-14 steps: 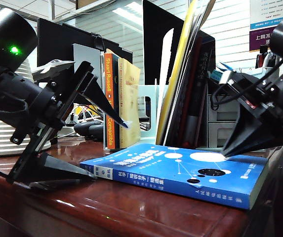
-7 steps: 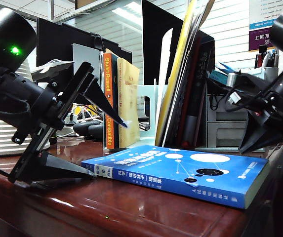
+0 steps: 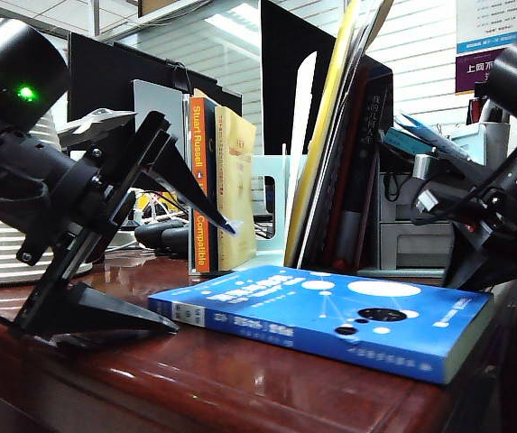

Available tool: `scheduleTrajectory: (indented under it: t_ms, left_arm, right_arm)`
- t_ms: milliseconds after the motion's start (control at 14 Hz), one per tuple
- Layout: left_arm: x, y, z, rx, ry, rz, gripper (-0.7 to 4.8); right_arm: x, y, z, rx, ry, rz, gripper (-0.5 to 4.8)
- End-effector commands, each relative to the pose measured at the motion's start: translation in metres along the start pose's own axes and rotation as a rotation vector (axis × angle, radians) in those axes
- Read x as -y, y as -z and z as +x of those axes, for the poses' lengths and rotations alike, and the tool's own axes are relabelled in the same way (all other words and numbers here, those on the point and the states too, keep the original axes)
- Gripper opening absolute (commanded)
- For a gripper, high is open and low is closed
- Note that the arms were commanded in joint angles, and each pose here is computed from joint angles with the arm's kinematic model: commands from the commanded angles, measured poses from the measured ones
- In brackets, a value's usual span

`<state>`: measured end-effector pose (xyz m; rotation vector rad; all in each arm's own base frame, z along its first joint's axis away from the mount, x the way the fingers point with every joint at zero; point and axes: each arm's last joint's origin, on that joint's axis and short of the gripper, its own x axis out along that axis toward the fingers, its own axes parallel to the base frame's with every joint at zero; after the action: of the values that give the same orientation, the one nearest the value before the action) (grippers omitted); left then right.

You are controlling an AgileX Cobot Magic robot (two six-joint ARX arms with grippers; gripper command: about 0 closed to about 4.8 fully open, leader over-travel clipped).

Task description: Pick up the blue book and put it on the bookshelf.

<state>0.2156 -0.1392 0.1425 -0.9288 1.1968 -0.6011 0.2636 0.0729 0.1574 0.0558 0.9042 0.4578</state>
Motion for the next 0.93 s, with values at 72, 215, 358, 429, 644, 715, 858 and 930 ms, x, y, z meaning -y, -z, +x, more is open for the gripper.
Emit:
scheduleTrajectory:
  t_ms: [72, 215, 358, 429, 644, 715, 858, 930]
  left_arm:
    - [-0.011, 0.005, 0.001, -0.018, -0.083, -0.057, 4.79]
    - [-0.011, 0.005, 0.001, -0.001, -0.093, -0.056, 4.79]
    - [-0.012, 0.004, 0.002, 0.022, -0.102, -0.047, 4.79]
    - [-0.012, 0.004, 0.002, 0.036, -0.112, -0.045, 4.79]
    - [-0.004, 0.001, 0.003, 0.058, -0.039, 0.009, 4.79]
    - [0.002, -0.001, 0.004, 0.079, 0.005, 0.039, 4.79]
    - [0.007, -0.004, 0.004, 0.108, 0.057, 0.069, 4.79]
    - [0.008, -0.004, 0.003, 0.112, 0.065, 0.074, 4.79]
  right_arm:
    - [-0.007, 0.005, 0.003, -0.062, -0.209, 0.013, -0.05]
    - [-0.015, 0.006, 0.003, -0.076, -0.306, 0.001, -0.05]
    - [-0.021, 0.007, 0.004, -0.082, -0.364, -0.033, -0.05]
    - [-0.025, 0.007, 0.005, -0.082, -0.376, -0.050, -0.05]
    - [-0.027, 0.005, 0.005, -0.065, -0.382, -0.065, -0.05]
    - [-0.027, 0.006, 0.005, -0.065, -0.383, -0.064, -0.05]
    - [-0.028, 0.005, 0.005, -0.064, -0.402, -0.072, -0.05]
    - [-0.028, 0.006, 0.005, -0.060, -0.432, -0.095, -0.05]
